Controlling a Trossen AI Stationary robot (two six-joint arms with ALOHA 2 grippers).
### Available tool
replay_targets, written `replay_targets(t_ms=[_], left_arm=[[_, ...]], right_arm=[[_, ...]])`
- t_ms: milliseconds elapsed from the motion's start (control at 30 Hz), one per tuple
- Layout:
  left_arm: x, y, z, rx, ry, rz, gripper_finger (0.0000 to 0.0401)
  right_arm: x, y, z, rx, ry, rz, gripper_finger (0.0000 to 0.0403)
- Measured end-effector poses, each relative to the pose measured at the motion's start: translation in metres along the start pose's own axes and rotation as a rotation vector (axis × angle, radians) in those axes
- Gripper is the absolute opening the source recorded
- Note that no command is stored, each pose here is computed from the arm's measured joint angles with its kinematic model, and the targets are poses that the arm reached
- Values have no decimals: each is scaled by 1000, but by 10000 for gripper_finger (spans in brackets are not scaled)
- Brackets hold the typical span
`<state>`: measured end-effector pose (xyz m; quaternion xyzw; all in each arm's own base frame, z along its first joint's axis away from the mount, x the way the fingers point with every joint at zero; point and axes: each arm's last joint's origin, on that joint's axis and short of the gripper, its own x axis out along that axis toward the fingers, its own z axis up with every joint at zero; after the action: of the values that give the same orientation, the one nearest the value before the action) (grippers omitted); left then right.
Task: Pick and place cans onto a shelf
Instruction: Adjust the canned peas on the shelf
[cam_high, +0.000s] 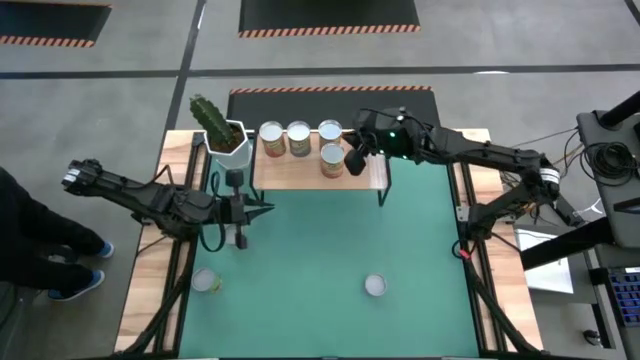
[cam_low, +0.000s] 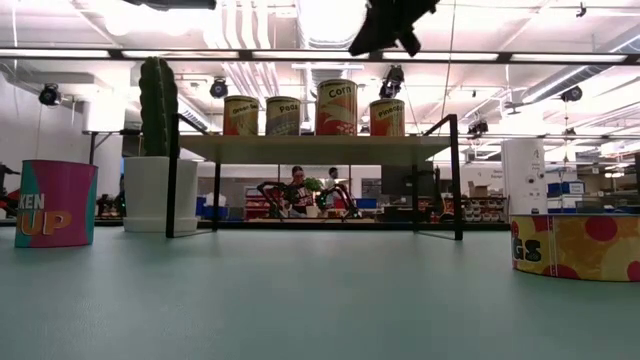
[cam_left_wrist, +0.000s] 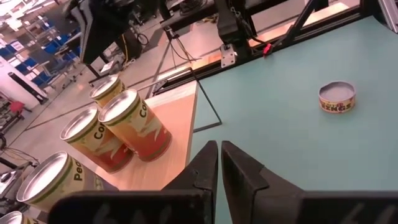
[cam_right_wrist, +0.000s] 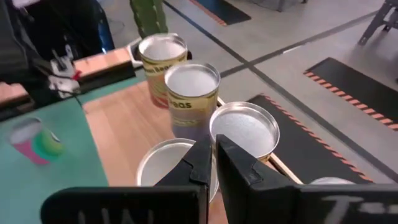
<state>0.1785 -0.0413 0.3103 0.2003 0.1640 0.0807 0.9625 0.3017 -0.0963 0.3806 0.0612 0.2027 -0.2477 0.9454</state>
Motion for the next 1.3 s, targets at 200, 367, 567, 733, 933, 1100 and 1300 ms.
replay_targets(t_ms=[200,367,567,733,933,1100,1300], left_arm=[[0,0,-1,-14,8,-2,3],[1,-1,-4,-43,21,-6,3],[1,-2,-4,-63,22,-6,3],[-3,1,-3,-27,3,0,3],[-16,10,2,-37,-68,21,3],[-27,17,2,-33,-90,29,3],[-35,21,2,-43,-120,39,3]], right_arm=[[17,-2,11,-20,56,-26,12],[21,0,22,-25,88,-30,12],[31,3,39,-33,75,-25,12],[53,6,50,-48,113,33,12],[82,8,58,-88,161,26,12],[104,11,59,-115,163,24,12],[127,13,53,-139,167,23,12]])
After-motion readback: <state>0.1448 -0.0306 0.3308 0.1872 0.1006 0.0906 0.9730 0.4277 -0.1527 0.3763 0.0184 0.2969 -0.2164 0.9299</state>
